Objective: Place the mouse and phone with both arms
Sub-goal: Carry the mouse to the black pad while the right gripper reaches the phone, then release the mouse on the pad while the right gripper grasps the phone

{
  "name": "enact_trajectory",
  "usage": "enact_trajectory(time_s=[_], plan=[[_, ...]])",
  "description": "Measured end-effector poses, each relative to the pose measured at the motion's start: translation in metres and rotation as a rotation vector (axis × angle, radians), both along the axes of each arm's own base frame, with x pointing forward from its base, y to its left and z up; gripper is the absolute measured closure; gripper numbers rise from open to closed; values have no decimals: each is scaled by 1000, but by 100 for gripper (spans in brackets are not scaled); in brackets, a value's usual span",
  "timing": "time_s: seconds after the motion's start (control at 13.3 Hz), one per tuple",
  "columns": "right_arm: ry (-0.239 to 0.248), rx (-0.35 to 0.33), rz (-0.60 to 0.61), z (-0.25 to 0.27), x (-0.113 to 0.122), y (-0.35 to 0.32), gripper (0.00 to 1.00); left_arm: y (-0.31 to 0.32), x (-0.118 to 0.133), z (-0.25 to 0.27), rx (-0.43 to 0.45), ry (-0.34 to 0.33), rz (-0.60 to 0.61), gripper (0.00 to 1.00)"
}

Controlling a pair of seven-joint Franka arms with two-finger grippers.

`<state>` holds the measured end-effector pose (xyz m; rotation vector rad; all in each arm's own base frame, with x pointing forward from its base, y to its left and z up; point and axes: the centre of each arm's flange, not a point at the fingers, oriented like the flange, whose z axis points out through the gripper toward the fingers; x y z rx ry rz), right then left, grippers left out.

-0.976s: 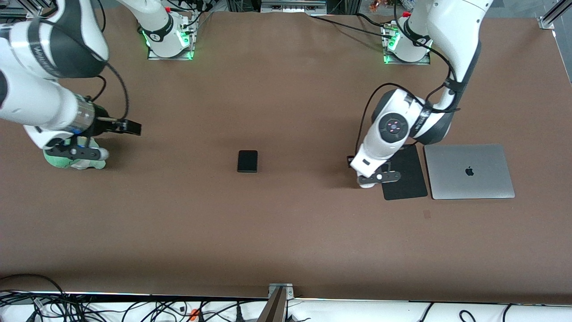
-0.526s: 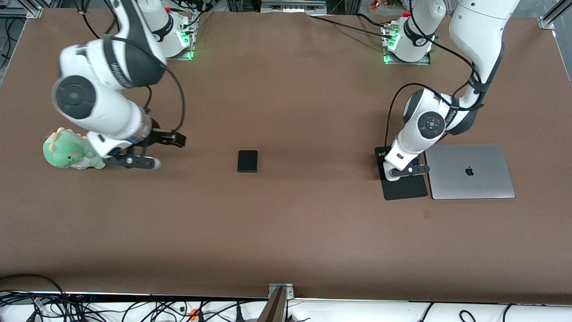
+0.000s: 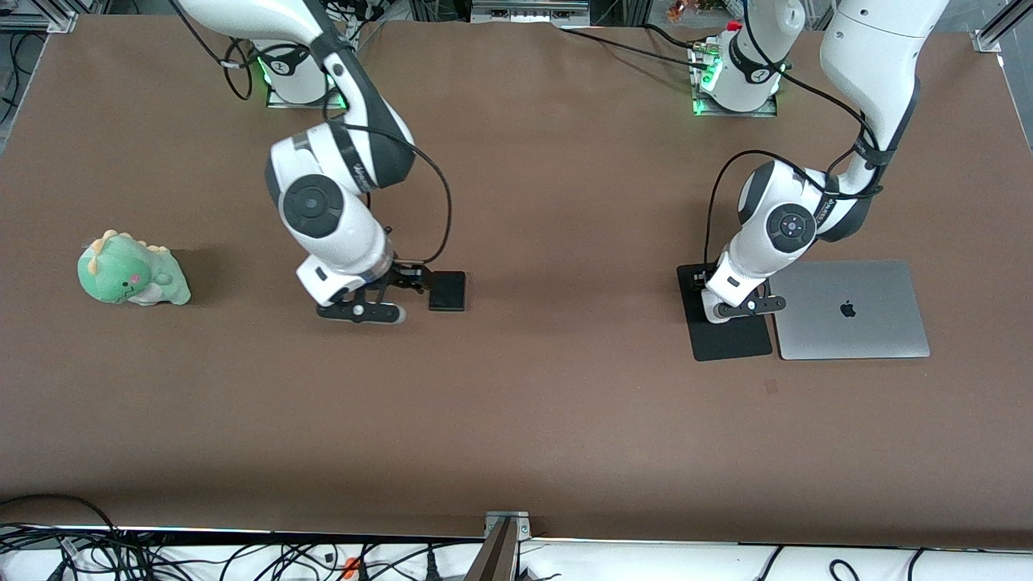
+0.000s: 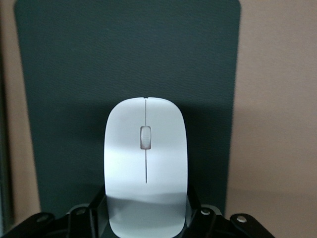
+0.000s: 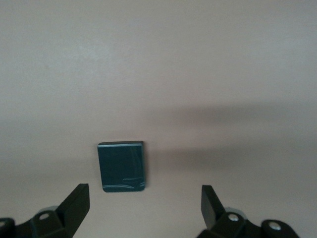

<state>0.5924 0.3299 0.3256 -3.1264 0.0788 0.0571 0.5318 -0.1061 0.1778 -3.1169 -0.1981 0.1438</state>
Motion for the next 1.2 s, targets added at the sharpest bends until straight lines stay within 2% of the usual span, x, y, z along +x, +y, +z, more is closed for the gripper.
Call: enact_trajectory(time_s=[0.15,0.38,0.45,0.53,0.75,0.98,1.2], plan=[[-10,-1,31,-27,-7,21,0,21,4,0,-5,-3,-15,37],[-30,0,68,-67,-17,47,0,34,10,4,-9,-16,-9,16],[-42,4,74,-79,-20,50,0,32,13,7,-11,-24,-11,5],[-56,8,77,-92,-22,51,0,30,18,14,-12,-36,-14,0],[-75,10,83,-124,-33,47,0,29,36,54,5,-31,-14,0],[-83,12,90,-137,-41,47,0,32,57,118,28,-37,-4,0],[-102,19,97,-148,-49,47,0,38,76,180,51,-3,14,0]])
